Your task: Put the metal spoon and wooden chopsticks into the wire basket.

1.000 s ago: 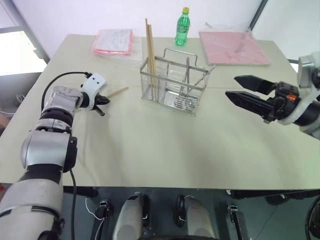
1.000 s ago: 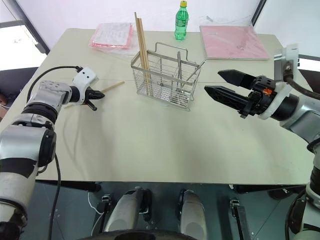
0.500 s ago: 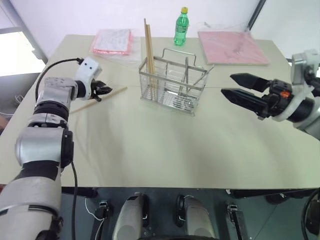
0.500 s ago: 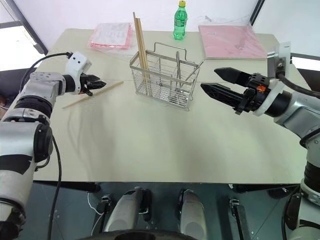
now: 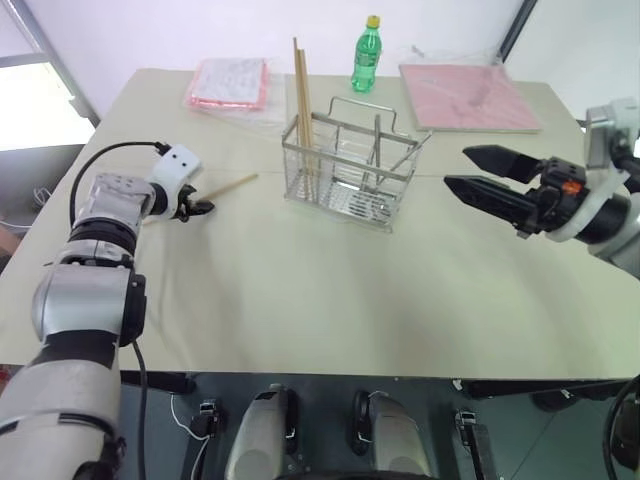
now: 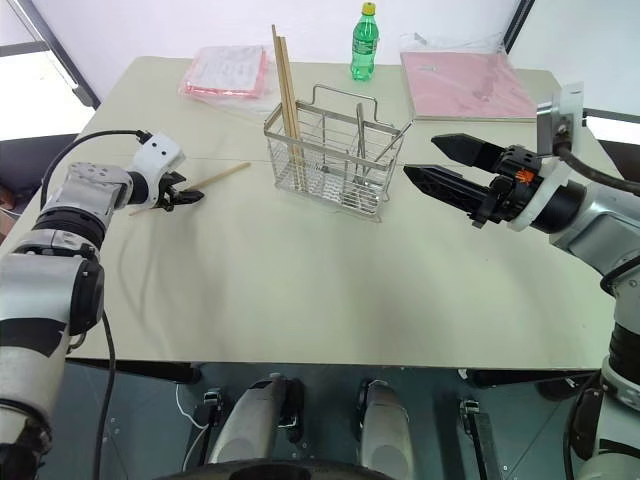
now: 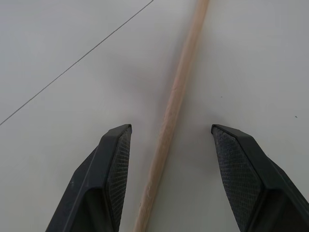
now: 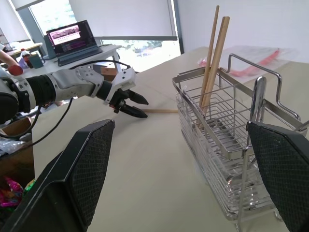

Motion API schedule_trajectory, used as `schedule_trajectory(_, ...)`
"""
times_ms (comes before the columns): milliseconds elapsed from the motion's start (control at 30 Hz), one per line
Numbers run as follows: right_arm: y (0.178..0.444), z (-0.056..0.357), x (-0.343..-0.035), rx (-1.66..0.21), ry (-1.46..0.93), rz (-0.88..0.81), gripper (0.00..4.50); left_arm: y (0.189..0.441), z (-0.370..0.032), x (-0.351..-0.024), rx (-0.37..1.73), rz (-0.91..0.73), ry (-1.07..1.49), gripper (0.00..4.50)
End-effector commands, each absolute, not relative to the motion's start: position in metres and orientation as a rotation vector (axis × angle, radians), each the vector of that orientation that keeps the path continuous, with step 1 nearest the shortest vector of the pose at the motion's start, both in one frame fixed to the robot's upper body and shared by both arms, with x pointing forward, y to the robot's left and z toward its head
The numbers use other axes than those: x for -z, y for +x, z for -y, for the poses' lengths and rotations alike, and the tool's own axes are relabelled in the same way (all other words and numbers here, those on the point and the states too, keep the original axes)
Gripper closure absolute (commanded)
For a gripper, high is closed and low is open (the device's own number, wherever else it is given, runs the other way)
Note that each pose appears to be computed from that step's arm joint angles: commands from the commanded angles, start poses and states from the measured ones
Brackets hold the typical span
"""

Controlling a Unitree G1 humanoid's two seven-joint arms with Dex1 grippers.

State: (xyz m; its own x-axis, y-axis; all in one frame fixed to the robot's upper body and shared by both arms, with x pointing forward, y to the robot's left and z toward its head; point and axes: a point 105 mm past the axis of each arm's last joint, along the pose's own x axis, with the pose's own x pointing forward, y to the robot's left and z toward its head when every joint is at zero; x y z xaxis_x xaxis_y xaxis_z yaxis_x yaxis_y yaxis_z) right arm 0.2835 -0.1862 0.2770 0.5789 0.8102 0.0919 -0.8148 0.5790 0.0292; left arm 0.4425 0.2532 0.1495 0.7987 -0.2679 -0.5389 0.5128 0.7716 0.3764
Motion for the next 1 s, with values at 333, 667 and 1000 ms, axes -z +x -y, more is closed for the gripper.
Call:
schedule_trajectory(333,0.277,0.189,-0.295,-0.939,0.041,0.133,0.0,0.438,-0.25,-0.135,0.459,-0.527,0.452,2.62)
schedule_trajectory(667,0.28,0.189,-0.295,-0.936,0.045,0.14,0.0,0.438,-0.25,-0.14,0.463,-0.514,0.431,4.43)
schedule_trajectory(1000,0.28,0.188,-0.292,-0.934,0.042,0.136,0.0,0.468,-0.207,-0.266,0.436,0.003,0.071,4.43)
